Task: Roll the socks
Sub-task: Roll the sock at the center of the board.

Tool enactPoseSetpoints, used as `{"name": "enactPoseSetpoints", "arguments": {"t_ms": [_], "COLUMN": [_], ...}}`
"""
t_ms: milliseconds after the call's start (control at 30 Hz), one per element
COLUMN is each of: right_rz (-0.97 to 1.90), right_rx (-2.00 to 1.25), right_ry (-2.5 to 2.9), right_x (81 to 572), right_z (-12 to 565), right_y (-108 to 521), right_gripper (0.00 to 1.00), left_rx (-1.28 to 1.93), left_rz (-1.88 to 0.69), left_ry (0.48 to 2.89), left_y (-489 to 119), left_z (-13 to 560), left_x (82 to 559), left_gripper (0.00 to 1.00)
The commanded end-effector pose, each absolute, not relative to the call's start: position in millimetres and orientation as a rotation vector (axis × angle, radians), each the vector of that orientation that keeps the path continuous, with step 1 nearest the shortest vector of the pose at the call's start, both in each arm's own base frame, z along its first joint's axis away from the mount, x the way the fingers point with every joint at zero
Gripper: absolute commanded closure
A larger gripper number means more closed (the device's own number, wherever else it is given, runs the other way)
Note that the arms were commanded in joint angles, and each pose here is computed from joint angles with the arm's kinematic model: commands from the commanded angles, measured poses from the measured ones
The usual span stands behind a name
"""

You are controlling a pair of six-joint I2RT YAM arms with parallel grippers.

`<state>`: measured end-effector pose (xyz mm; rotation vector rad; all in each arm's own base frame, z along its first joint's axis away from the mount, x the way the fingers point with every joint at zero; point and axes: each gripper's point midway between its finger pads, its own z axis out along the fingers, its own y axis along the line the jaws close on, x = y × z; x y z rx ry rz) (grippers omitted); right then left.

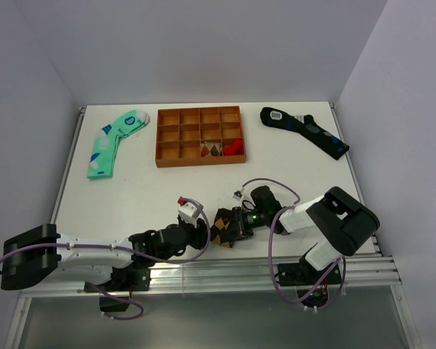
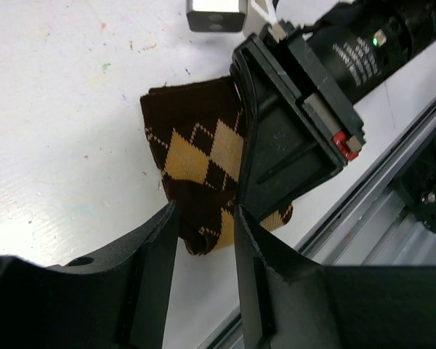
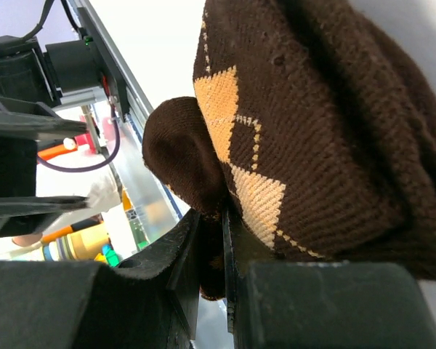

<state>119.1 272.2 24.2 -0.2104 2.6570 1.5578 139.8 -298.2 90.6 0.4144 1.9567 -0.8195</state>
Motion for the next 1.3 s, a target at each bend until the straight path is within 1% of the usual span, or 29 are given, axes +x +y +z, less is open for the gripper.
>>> {"name": "enactPoseSetpoints", "arguments": {"t_ms": [0,100,200,467,667,1067,1267], "right_rz": [1.506,1.52,1.517,1.515,1.531,1.545,1.551], "right_rx": [-0.161,-0.126,-0.117,-0.118,-0.111,-0.094,-0.097], "right_ry": [2.728,2.726,2.732,2.729,2.721,2.734,2.726], "right_x": [113,111,110,109,108,105,107], "right_z": [12,11,11,10,9,0,1], "right_y": [259,255,252,249,248,245,245], "right_gripper": [0.87,0.87,0.87,0.87,0.86,0.87,0.87], "left_rx": [0.497,0.544,0.563,0.631,0.698,0.675,0.693], "left_rz": [-0.89,-0.89,-0.864,-0.84,-0.875,-0.902,-0.938], "left_ry": [1.898,1.905,1.912,1.891,1.906,1.928,1.948], "left_y": [-317,-323,-325,-337,-351,-348,-353], "left_z": [108,104,102,106,93,87,80], "left_x": [133,130,131,132,126,142,138], "left_gripper": [0.58,0.54,0.54,0.53,0.52,0.52,0.52]}}
